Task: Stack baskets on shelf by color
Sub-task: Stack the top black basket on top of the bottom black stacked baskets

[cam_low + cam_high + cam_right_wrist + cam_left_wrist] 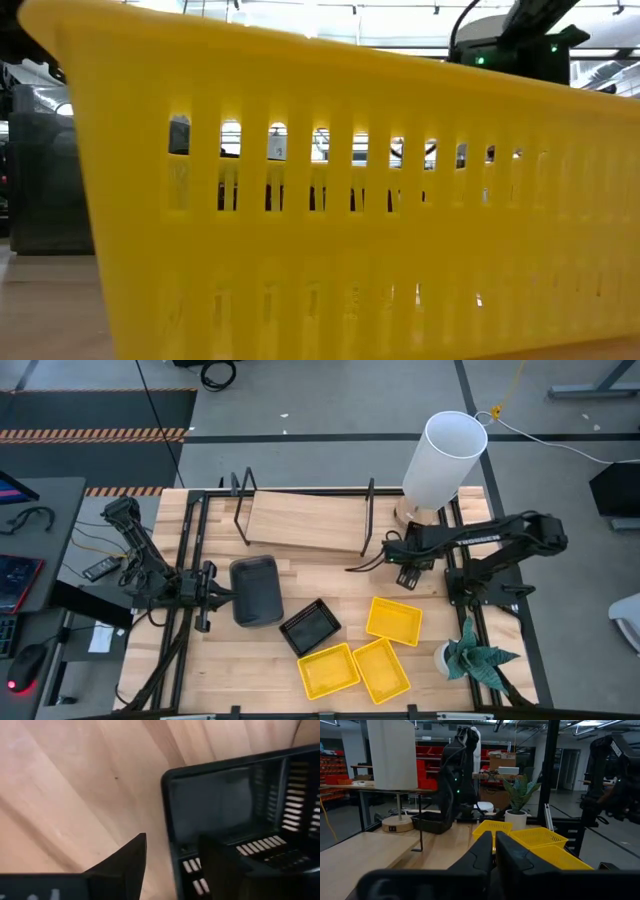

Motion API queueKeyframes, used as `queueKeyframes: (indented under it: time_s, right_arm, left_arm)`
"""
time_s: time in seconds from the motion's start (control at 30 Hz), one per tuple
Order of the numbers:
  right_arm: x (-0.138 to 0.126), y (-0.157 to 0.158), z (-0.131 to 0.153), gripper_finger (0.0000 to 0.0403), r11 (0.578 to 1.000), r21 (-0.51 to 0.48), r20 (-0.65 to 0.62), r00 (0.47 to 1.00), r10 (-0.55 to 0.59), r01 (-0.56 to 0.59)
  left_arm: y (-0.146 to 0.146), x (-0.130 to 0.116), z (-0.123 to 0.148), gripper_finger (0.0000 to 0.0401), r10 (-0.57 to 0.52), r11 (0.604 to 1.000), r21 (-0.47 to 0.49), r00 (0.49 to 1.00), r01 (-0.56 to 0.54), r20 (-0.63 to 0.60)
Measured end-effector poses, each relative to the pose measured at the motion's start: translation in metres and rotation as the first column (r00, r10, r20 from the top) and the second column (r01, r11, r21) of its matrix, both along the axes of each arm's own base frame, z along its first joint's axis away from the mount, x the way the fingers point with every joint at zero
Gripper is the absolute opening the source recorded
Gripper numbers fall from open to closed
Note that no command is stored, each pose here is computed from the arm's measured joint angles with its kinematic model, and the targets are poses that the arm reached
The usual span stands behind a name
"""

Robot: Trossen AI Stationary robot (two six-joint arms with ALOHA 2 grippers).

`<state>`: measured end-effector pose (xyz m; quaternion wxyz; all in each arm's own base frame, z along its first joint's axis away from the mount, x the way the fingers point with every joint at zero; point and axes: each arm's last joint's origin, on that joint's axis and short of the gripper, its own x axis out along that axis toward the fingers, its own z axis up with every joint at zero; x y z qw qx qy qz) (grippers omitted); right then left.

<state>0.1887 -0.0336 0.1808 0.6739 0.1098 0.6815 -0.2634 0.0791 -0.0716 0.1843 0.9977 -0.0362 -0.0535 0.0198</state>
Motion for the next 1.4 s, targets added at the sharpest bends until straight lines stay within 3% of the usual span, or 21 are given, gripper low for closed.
queueKeyframes:
  time_s: [0.27, 0.6, 0.9, 1.2, 1.4]
  right_arm:
    - [0.007, -0.001, -0.013, 0.0141, 0.999, 0.000, -0.060, 0.998, 0.034, -0.034]
    - [0.012, 0.002, -0.023, 0.0012, 0.995, 0.091, -0.079, 0.996, 0.046, -0.039]
    - [0.011, 0.014, -0.004, 0.0007, 0.995, 0.087, -0.012, 0.999, 0.049, -0.048]
    - [0.025, 0.034, 0.047, 0.0008, 0.995, 0.062, 0.044, 0.997, 0.069, -0.072]
    - [0.029, 0.048, 0.083, 0.0007, 0.998, -0.005, 0.071, 0.995, 0.063, -0.063]
  left_arm:
    - [0.000, 0.000, 0.000, 0.0029, 0.000, 1.000, 0.000, 1.000, 0.000, 0.000]
    - [0.000, 0.000, 0.000, 0.0029, 0.000, 1.000, 0.000, 1.000, 0.000, 0.000]
    - [0.000, 0.000, 0.000, 0.0028, 0.001, 1.000, 0.001, 1.000, -0.001, 0.000]
    - [0.000, 0.000, 0.000, 0.0033, 0.000, 1.000, 0.000, 1.000, 0.000, 0.000]
    - [0.000, 0.000, 0.000, 0.0024, 0.000, 1.000, 0.000, 1.000, 0.000, 0.000]
